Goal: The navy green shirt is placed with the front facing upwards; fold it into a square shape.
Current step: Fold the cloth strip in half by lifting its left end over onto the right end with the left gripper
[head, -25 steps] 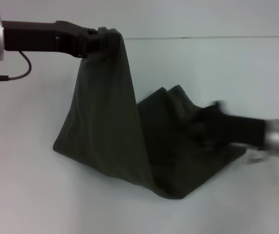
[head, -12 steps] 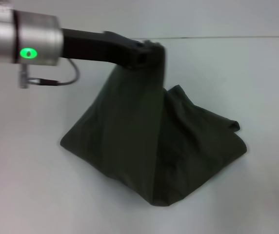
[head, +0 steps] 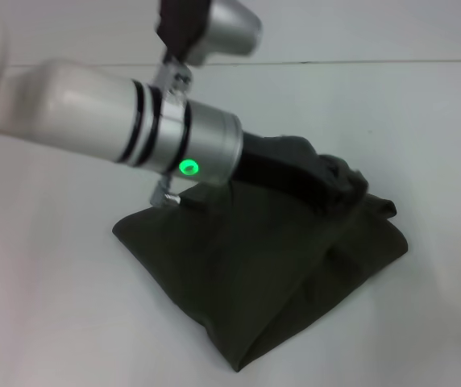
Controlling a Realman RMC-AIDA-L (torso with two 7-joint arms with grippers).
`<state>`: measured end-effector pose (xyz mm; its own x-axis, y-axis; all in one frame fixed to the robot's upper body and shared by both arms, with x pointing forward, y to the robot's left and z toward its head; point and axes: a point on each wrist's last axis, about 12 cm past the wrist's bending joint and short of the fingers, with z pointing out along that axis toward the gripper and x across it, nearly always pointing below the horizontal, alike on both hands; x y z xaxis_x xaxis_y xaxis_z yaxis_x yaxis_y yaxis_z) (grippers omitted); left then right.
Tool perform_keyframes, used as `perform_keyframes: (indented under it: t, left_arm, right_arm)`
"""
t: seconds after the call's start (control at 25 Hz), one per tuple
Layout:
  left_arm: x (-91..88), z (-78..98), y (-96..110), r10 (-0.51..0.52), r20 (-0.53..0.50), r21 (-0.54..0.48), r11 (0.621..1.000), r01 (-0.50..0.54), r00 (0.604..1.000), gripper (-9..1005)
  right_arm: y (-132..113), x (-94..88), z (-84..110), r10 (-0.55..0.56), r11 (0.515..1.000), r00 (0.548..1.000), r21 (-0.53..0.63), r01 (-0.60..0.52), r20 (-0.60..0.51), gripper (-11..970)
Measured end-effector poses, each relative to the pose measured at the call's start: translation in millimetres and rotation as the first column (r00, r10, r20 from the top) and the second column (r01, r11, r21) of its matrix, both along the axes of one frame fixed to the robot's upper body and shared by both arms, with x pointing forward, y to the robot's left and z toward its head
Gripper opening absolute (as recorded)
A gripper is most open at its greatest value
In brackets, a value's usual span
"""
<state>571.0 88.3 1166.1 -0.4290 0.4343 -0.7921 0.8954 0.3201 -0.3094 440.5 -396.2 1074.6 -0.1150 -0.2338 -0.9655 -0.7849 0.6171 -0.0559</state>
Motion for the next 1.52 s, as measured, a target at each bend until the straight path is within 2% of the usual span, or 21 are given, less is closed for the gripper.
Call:
perform_keyframes:
  t: [0.12,0.36,0.48,0.64,0.76,0.88,1.2,1.32,1.52]
  left_arm:
    - [-4.7,-7.0,-4.1,0.0,-0.016,-0.024,1.0,-0.001,1.0,91]
    - [-7.7,-5.9,-6.1,0.01,-0.039,-0.081,0.997,-0.013,0.999,118]
    - [-9.5,-6.4,-12.7,0.0,-0.037,-0.08,0.997,-0.003,0.999,313]
    - [-18.5,-5.0,-26.5,-0.068,-0.016,-0.056,0.996,0.067,0.998,502]
    - [-26.2,-6.1,-39.7,-0.144,0.009,-0.009,0.99,0.144,0.99,645]
    - [-27.5,-7.1,-44.8,-0.181,0.035,0.043,0.983,0.179,0.983,789]
    - [-17.5,-12.9,-44.3,-0.154,0.131,0.129,0.982,0.137,0.979,899]
    - [-15.5,-13.1,-44.4,-0.143,0.149,0.123,0.984,0.125,0.979,940]
    - [-11.7,-10.8,-41.8,-0.102,0.156,0.05,0.994,0.095,0.983,937]
  right_arm:
    - [-1.1,2.6,1.2,-0.006,1.0,1.0,-0.001,0.006,-0.002,0]
    - [-1.7,12.4,7.2,0.0,1.0,1.0,-0.003,0.0,-0.003,0]
    - [-2.4,13.8,9.4,0.001,1.0,1.0,-0.004,-0.001,-0.006,0]
    - [-3.3,14.5,10.9,-0.001,1.0,1.0,-0.007,0.001,-0.007,0]
    - [-3.7,14.5,11.1,-0.003,1.0,1.0,-0.008,0.003,-0.006,0]
    - [-3.3,14.6,11.2,-0.001,1.0,1.0,-0.008,0.001,-0.003,0]
    - [-1.0,14.8,10.4,0.004,1.0,1.0,-0.008,-0.004,0.0,1]
    - [-0.6,14.7,10.2,0.006,1.0,1.0,-0.007,-0.006,0.0,1]
    - [1.0,16.5,10.7,0.013,1.0,1.0,-0.007,-0.013,-0.004,1]
